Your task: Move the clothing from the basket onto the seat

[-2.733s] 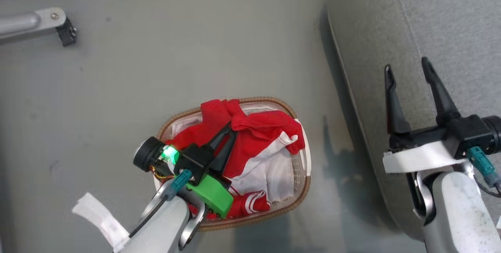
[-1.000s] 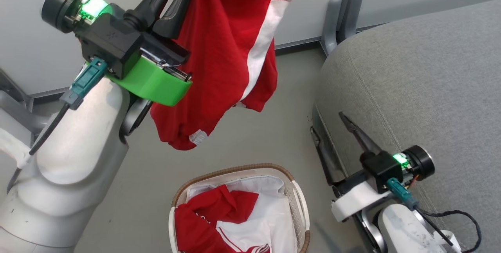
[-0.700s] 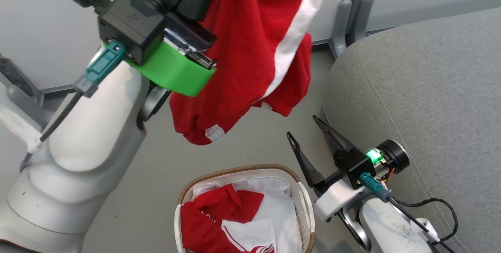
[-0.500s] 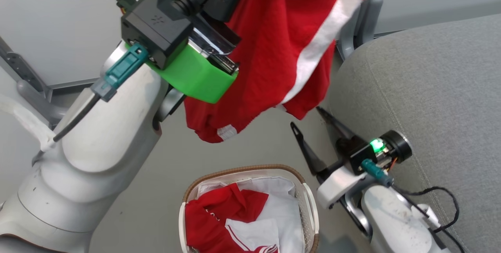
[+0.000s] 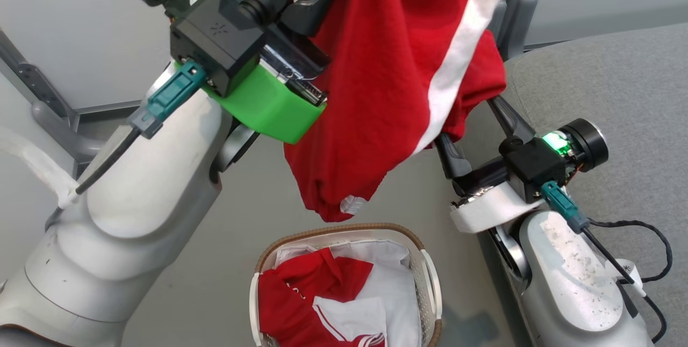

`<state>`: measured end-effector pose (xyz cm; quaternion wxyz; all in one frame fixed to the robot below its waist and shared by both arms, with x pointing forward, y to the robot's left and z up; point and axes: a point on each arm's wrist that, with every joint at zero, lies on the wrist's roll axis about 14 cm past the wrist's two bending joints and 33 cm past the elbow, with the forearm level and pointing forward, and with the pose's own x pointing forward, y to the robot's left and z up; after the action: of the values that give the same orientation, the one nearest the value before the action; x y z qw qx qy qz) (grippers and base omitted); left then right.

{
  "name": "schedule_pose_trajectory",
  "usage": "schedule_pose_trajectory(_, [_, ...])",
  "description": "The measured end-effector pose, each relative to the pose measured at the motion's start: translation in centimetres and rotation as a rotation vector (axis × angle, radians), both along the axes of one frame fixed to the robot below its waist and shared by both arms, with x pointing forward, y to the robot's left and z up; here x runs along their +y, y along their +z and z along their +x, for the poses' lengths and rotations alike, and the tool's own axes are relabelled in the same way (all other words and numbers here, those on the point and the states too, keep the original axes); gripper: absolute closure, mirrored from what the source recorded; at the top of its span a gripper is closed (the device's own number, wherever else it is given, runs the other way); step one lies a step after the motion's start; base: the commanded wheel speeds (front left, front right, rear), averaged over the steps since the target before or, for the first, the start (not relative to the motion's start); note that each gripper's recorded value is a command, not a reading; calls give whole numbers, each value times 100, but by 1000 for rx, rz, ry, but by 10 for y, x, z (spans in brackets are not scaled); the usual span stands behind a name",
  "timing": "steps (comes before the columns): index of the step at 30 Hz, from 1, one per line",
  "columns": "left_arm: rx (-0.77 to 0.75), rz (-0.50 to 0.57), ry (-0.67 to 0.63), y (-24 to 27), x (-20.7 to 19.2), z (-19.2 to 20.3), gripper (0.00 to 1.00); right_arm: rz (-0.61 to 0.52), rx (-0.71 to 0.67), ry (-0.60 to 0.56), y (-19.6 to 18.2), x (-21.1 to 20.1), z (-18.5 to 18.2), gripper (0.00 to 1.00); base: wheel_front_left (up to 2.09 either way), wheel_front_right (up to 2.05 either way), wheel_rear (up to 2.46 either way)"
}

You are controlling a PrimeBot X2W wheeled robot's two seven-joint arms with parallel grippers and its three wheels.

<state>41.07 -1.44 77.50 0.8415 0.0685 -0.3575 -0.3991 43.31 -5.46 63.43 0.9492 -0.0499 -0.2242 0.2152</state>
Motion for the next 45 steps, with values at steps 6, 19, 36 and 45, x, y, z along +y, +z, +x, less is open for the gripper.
schedule_pose_trajectory(6, [67, -22, 34, -17, 10, 16, 100, 0, -12, 3, 2, 0, -2, 100, 0, 0, 0])
schedule_pose_trajectory(19, [347, -92, 162, -95, 49, 51, 60, 10, -16, -9, 4, -5, -4, 100, 0, 0, 0])
schedule_pose_trajectory(36, [741, -151, 233, -235, 54, 18, 0, 22, -30, -65, 8, -25, -7, 100, 0, 0, 0])
schedule_pose_trajectory(45, [850, -103, 232, -280, 39, -8, 0, 14, 6, -139, -5, -49, -6, 100, 0, 0, 0])
